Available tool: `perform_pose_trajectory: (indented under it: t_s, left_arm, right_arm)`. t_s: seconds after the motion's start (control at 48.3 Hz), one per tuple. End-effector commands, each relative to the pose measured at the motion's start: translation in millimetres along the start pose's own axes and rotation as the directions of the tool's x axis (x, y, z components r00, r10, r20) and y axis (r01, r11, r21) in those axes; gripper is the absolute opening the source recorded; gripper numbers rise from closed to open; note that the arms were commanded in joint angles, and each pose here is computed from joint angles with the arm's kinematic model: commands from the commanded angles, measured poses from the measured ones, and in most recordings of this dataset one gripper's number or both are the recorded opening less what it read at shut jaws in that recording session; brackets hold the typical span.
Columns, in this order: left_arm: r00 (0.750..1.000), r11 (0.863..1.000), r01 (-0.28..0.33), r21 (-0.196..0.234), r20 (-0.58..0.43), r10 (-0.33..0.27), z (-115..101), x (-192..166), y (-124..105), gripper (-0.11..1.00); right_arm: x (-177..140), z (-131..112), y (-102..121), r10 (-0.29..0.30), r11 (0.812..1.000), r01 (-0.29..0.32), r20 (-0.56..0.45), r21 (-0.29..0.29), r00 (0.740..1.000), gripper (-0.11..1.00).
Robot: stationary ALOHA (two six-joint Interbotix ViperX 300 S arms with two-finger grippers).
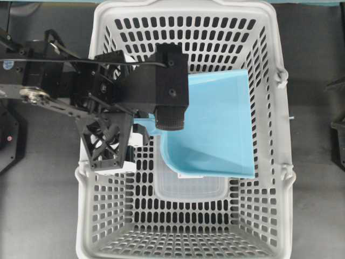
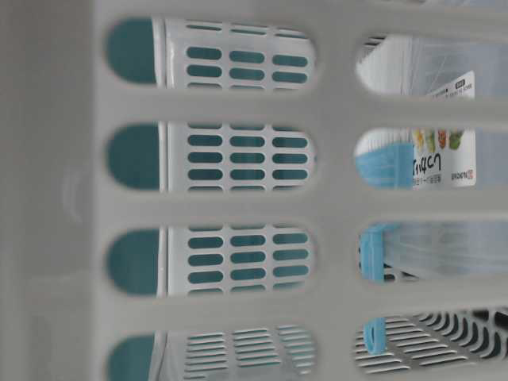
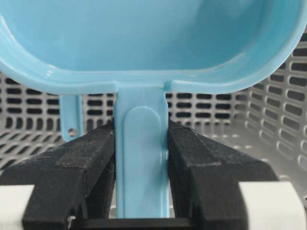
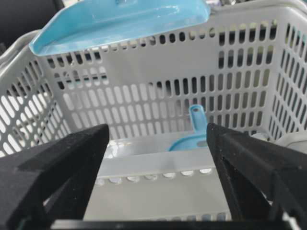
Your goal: Pick up the dustpan from the shopping basket with the left arm.
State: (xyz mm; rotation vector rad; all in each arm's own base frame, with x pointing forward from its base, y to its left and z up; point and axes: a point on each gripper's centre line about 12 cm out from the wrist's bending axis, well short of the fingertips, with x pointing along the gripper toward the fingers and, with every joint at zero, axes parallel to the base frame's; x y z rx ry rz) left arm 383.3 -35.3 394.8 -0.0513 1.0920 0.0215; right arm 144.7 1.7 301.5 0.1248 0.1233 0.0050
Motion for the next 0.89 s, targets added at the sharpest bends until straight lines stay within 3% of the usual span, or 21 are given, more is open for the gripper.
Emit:
perform_pose_trajectory:
  t_s: [0.0,0.87]
  left_arm:
    - [0.999,1.000,-0.001,-0.001,0.034,0.001,3.2,-11.1,1.7,0.28]
    - [1.000,1.000,-0.007,-0.004,0.012,0.007,-0.6,-4.7,4.4,0.28]
  right_arm:
    - [0.6,3.9,0.8,0.004,1.000,-0.004,0.007,0.004,1.000,0.78]
    - [0.9,2.7,0.7,0.003,1.000,-0.003,0.004,0.004,1.000,0.78]
